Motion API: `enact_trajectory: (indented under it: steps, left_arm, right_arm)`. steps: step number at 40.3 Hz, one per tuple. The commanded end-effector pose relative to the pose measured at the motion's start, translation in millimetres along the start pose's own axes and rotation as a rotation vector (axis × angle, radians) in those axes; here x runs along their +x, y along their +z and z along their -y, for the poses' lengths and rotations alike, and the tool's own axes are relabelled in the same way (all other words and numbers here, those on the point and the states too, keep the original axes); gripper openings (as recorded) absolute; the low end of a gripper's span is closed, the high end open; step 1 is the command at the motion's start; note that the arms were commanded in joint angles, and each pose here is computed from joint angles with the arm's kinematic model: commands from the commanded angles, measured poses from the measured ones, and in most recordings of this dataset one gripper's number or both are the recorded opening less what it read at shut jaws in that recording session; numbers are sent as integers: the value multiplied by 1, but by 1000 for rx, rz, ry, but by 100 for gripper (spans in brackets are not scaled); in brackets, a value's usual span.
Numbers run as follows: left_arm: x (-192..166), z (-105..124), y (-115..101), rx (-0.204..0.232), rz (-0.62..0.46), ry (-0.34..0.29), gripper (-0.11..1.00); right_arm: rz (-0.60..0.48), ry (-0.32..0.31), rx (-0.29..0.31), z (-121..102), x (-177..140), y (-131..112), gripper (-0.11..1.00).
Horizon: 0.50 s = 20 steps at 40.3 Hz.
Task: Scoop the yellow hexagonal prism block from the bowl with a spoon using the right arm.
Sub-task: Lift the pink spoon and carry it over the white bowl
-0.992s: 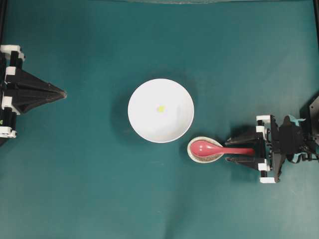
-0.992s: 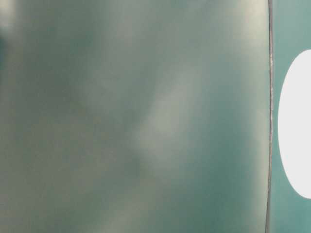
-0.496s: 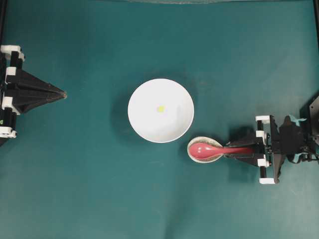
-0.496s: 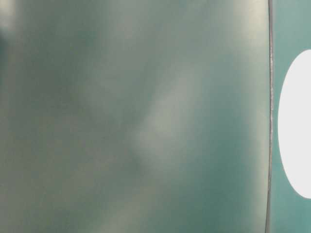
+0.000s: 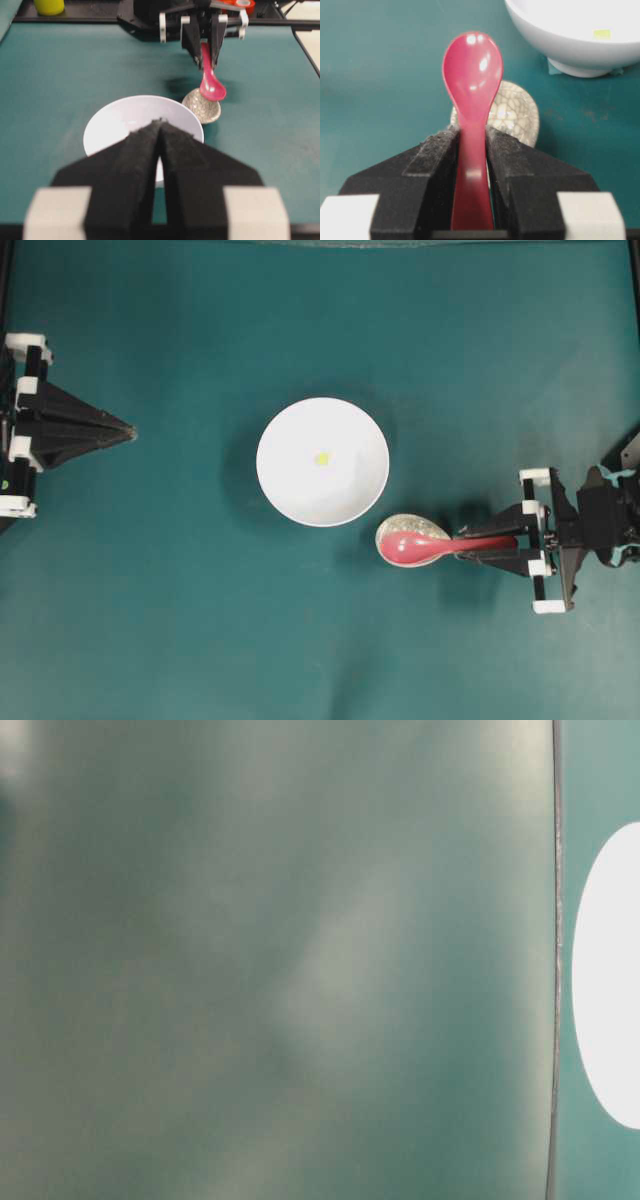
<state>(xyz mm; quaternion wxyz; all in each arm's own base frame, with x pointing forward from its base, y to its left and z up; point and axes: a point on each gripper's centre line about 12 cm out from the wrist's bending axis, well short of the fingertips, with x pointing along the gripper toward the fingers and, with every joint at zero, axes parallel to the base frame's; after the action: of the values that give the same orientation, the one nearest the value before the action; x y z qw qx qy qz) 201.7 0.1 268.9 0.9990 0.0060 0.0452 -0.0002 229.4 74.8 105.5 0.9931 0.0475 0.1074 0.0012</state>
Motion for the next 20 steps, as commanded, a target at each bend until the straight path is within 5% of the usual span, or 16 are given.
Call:
enact_trajectory:
  steps: [1, 20]
  left_arm:
    - [6, 0, 1, 6, -12, 1, 1]
    - [14, 0, -6, 12, -38, 0, 1]
  right_arm:
    - [30, 3, 15, -1, 1, 14, 23]
    - [10, -62, 48, 22, 9, 68, 23]
